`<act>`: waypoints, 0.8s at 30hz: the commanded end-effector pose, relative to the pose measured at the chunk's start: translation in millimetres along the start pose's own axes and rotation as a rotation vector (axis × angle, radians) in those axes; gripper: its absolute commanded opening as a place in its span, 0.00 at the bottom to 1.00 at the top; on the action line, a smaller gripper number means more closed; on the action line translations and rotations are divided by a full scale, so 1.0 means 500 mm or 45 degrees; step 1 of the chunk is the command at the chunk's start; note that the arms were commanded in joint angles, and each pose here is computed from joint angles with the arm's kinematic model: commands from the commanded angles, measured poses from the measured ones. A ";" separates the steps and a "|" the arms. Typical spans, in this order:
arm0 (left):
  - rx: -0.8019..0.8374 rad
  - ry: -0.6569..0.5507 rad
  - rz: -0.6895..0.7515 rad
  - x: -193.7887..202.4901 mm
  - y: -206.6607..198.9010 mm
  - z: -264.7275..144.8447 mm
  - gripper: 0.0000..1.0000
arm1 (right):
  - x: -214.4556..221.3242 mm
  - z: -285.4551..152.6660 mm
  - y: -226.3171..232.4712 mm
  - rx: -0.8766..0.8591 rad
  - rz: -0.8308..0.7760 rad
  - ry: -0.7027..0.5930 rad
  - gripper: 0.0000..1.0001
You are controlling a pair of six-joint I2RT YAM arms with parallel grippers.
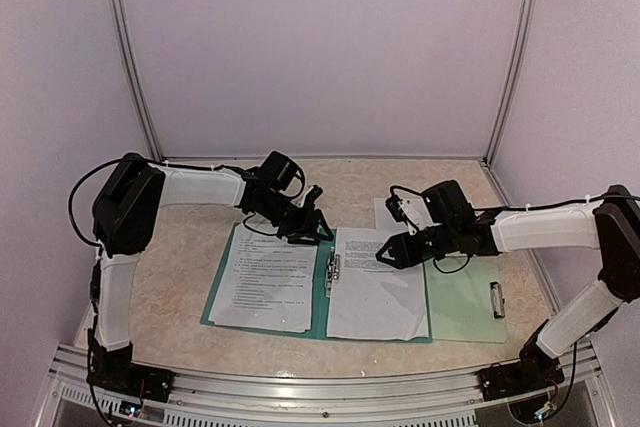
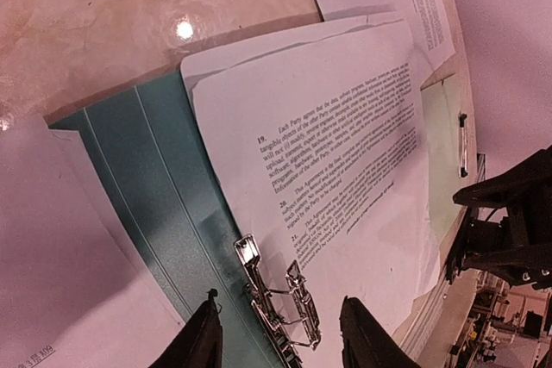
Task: Put the files into the folder
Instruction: Close the spring clip on the folder.
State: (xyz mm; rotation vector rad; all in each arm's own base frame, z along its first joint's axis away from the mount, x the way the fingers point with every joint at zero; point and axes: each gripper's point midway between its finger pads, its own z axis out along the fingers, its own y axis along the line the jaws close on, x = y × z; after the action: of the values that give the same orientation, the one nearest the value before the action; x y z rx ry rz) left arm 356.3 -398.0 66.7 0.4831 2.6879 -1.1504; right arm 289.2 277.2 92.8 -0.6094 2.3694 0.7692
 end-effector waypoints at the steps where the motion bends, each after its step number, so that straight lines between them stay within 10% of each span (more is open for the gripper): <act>1: 0.164 0.079 0.060 0.005 -0.029 0.017 0.44 | 0.016 0.004 0.014 -0.054 0.005 0.008 0.42; 24: 0.177 0.099 0.024 -0.007 0.002 0.045 0.46 | 0.116 0.054 -0.001 -0.081 0.029 0.155 0.36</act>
State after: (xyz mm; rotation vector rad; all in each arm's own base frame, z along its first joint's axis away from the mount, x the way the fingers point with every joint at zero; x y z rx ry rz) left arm 357.2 -412.7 58.6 0.5695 2.6734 -1.3363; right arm 261.4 277.0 48.5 -0.6566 2.4646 0.8328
